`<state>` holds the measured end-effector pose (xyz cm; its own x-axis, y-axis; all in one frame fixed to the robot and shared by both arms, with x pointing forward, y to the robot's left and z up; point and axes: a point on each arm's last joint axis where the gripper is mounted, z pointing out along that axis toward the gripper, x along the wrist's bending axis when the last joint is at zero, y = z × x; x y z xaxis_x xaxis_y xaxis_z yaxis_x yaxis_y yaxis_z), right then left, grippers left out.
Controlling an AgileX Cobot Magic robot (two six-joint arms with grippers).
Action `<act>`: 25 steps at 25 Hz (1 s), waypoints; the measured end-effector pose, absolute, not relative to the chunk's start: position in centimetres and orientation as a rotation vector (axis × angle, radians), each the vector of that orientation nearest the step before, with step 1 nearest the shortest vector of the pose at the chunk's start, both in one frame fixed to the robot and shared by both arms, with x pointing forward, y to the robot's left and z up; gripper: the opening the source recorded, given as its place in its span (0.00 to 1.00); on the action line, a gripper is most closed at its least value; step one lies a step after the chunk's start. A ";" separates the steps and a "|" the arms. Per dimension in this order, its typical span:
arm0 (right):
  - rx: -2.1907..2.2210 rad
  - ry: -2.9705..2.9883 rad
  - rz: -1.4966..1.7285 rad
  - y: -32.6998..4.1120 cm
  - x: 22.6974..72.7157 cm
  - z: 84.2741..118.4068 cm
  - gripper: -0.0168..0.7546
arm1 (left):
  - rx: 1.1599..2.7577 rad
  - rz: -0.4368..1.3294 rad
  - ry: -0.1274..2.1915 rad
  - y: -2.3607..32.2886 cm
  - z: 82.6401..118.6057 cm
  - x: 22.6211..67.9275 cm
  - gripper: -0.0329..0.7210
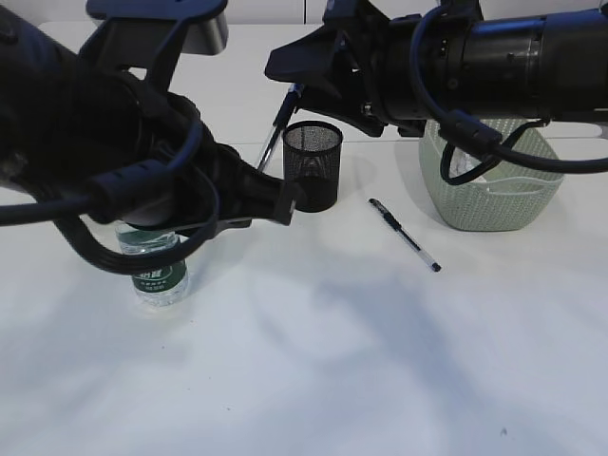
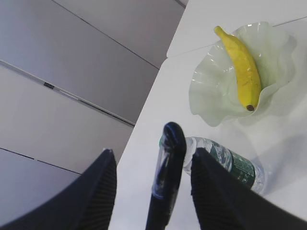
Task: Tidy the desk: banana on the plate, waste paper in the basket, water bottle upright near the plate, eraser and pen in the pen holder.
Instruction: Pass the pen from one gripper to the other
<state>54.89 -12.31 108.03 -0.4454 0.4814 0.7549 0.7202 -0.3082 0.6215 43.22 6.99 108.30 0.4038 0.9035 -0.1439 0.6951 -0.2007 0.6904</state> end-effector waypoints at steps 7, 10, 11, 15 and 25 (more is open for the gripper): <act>-1.534 -1.718 -1.796 -12.0 55.3 106.8 0.46 | 1.968 0.383 1.361 7.0 108.3 43.2 0.08; -1.516 -1.711 -1.773 -11.7 55.4 106.4 0.39 | 1.968 0.383 1.361 7.0 108.3 43.2 0.08; -1.514 -1.708 -1.770 -11.7 55.4 106.3 0.36 | 1.968 0.383 1.361 7.0 108.3 43.2 0.08; -1.506 -1.703 -1.767 -11.7 55.4 106.4 0.30 | 1.968 0.383 1.361 7.0 108.3 43.2 0.08; -1.498 -1.676 -1.765 -11.6 55.3 106.5 0.11 | 1.969 0.381 1.363 7.0 108.2 43.2 0.08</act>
